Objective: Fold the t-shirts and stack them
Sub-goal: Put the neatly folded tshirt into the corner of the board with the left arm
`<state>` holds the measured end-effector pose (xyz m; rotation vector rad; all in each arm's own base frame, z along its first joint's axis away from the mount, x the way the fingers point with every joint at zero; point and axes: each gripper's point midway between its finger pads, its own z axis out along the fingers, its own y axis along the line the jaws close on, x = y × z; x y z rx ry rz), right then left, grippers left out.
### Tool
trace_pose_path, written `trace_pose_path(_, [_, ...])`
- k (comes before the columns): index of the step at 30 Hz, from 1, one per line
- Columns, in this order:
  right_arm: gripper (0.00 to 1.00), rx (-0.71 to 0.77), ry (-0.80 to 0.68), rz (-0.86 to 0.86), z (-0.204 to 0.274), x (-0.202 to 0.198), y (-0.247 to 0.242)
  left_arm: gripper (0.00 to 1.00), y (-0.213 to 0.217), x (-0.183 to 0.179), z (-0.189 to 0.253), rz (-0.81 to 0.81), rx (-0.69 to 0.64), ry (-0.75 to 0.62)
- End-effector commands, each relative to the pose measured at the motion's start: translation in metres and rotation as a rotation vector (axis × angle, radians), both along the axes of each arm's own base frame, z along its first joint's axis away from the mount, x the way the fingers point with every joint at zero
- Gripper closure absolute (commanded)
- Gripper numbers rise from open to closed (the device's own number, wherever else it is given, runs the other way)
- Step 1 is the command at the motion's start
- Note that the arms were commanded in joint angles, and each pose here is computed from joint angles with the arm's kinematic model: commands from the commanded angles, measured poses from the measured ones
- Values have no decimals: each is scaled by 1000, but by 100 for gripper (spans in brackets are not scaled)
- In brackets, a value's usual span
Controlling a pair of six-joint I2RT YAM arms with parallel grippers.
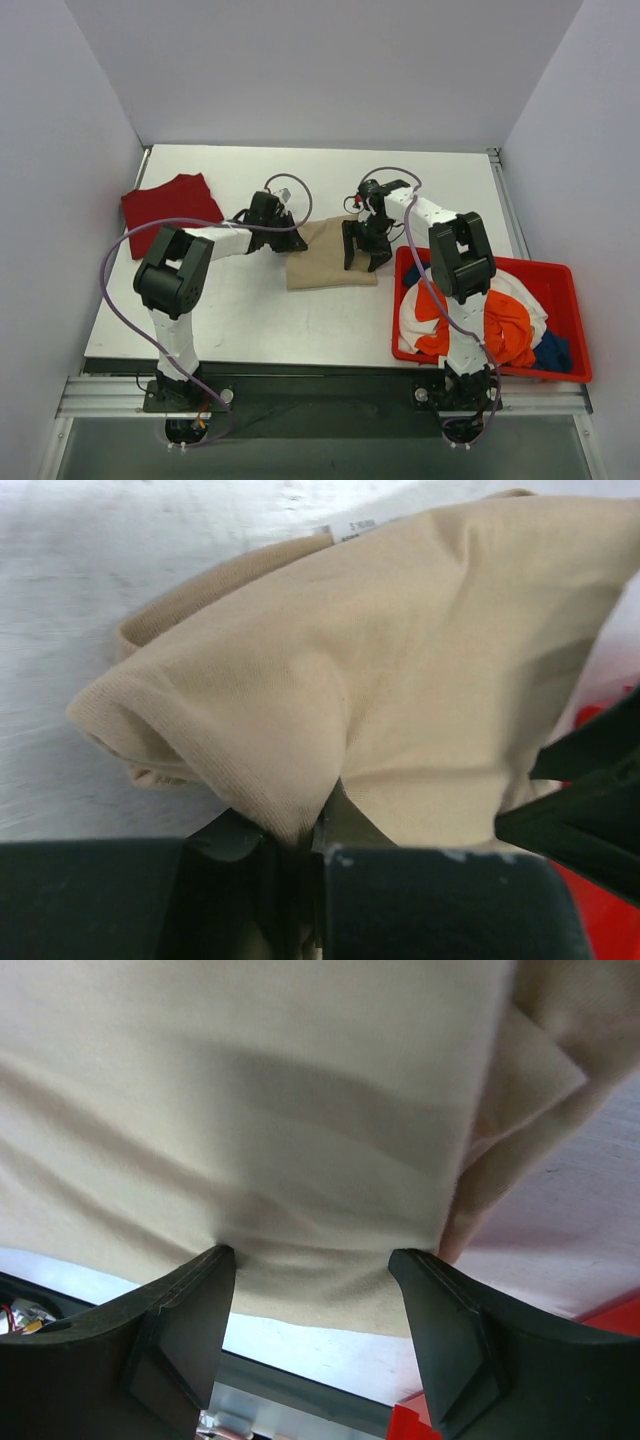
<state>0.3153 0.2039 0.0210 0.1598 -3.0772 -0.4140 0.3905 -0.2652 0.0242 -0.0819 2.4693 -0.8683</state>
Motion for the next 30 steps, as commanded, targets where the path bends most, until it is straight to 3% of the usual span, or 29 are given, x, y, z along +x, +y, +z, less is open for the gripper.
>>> trace_pose_path(1, [33,3,-18,12,22,-3,-3,100,70,-16,-16,16,368,108])
trace_pose_path(14, [33,38,-46,-32,45,0,-14,100,148,26,74,-10,644,32])
trace_pose_path(22, [33,49,-30,-30,44,-2,-13,100,174,59,131,17,727,-72])
trace_pose_path(30, [33,43,-5,-21,40,-13,-17,100,199,90,159,49,754,-119])
